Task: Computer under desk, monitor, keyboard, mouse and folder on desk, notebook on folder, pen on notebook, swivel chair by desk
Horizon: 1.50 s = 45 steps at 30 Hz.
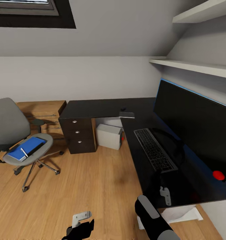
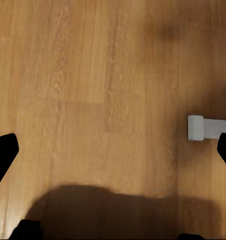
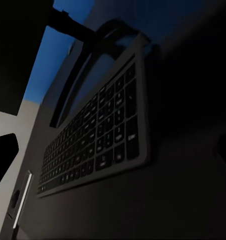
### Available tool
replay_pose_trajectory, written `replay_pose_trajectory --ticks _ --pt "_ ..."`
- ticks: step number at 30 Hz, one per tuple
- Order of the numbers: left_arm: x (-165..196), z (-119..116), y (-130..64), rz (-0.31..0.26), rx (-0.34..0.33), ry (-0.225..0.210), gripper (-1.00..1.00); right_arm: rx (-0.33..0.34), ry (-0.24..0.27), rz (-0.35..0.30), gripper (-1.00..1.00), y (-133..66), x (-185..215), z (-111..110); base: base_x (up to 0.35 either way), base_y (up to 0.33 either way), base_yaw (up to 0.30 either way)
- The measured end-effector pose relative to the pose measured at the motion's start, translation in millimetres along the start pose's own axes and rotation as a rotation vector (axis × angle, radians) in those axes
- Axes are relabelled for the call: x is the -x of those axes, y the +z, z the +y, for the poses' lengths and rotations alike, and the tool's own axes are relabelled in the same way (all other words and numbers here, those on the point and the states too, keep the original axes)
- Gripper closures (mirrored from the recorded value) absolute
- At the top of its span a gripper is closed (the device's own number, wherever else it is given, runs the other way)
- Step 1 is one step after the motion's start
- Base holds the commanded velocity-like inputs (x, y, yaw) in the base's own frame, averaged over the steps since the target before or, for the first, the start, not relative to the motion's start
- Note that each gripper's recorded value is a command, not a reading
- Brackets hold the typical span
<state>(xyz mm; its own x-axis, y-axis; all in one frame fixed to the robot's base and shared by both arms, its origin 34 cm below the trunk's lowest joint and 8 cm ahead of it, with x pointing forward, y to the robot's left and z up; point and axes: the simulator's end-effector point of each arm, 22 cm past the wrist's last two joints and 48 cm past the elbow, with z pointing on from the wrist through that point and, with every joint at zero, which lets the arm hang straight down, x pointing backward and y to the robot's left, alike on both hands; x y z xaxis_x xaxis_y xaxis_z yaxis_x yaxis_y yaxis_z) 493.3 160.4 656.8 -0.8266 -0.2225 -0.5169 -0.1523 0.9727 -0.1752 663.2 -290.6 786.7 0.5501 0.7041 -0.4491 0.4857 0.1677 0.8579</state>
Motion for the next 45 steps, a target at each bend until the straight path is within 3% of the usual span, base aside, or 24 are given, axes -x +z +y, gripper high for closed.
replay_pose_trajectory --ticks 24,31,35,40,45 --pt "-0.2 1.6 0.2 0.001 0.004 -0.002 -1.0 0.002 -0.005 0.004 -1.0 -0.7 -1.2 -0.5 -0.32 -0.122 0.0" --pt "-16.9 7.6 3.5 0.035 0.02 0.009 -1.0 -0.007 -0.018 0.007 -1.0 -1.6 -1.9 -6.1 -0.279 -0.202 0.0" --pt "-14.2 9.9 4.1 0.016 0.025 0.007 -1.0 -0.04 -0.072 0.018 -1.0 -5.5 -3.8 -30.1 -0.125 -0.097 0.0" --pt "4.9 12.6 3.9 -0.076 0.03 -0.017 -1.0 -0.136 -0.267 0.06 -1.0 -24.3 -1.9 -107.6 -0.025 -0.019 0.0" --pt "11.9 12.6 -2.4 -0.095 0.034 -0.022 -1.0 -0.158 -0.376 0.085 -1.0 -37.9 7.0 -133.7 -0.004 -0.003 0.0"
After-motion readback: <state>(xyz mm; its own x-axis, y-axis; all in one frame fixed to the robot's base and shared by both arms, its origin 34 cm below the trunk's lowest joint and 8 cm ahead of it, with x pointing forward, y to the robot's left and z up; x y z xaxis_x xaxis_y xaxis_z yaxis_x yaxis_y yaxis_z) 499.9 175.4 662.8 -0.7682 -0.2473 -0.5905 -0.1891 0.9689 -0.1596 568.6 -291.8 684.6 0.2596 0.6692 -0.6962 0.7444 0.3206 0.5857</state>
